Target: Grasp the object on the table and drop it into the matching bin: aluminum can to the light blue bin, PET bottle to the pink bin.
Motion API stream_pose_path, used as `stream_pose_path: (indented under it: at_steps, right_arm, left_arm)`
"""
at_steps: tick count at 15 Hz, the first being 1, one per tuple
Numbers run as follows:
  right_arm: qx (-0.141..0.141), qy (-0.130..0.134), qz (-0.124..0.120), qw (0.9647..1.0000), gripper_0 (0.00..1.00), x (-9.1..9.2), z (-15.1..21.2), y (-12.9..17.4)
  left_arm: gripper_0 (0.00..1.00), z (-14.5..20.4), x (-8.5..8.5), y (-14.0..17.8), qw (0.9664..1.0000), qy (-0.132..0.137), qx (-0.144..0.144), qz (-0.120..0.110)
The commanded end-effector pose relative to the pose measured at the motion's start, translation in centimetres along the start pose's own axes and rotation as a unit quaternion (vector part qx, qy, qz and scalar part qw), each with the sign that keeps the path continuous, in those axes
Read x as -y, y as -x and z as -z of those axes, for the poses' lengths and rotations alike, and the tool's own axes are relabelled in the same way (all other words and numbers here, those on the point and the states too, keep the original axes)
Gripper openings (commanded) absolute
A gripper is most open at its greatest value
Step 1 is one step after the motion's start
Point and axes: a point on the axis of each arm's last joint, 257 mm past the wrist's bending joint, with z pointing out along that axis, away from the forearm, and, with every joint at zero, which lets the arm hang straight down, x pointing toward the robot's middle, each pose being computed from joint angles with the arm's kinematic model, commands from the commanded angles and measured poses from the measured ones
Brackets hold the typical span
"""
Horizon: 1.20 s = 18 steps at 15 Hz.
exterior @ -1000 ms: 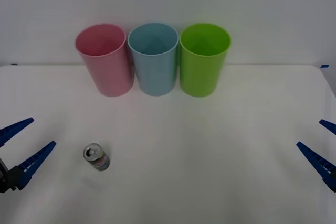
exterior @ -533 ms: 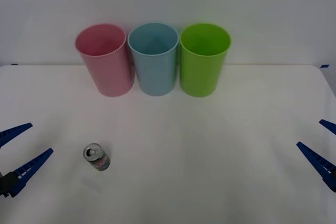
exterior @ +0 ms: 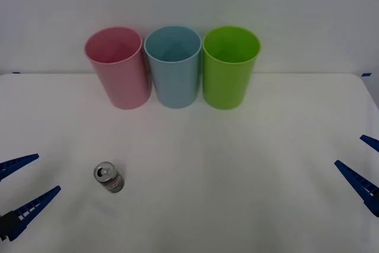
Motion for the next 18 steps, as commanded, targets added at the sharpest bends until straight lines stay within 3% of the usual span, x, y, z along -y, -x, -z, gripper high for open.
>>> stream_pose_path:
  at_steps: [1, 5, 9, 12, 18]
  right_arm:
    - [0.000, 0.000, 0.000, 1.0000, 1.00, 0.0, 0.0, 0.0]
    - [0.000, 0.000, 0.000, 1.0000, 1.00, 0.0, 0.0, 0.0]
    - [0.000, 0.000, 0.000, 1.0000, 1.00, 0.0, 0.0, 0.0]
    - [0.000, 0.000, 0.000, 1.0000, 1.00, 0.0, 0.0, 0.0]
    - [0.000, 0.000, 0.000, 1.0000, 1.00, 0.0, 0.0, 0.0]
  left_arm:
    - [1.00, 0.9, 0.3, -1.0, 0.9995, 0.004, -0.013, -0.027]
    - [1.00, 2.7, 0.5, -2.8, 0.9982, 0.018, -0.034, -0.047]
    - [1.00, 3.5, 0.7, -4.6, 0.9981, 0.026, -0.046, -0.031]
    - [1.00, 2.8, 1.1, -5.6, 0.9985, 0.038, -0.034, -0.016]
    - [1.00, 0.1, 1.4, -7.6, 0.9978, 0.047, -0.040, -0.026]
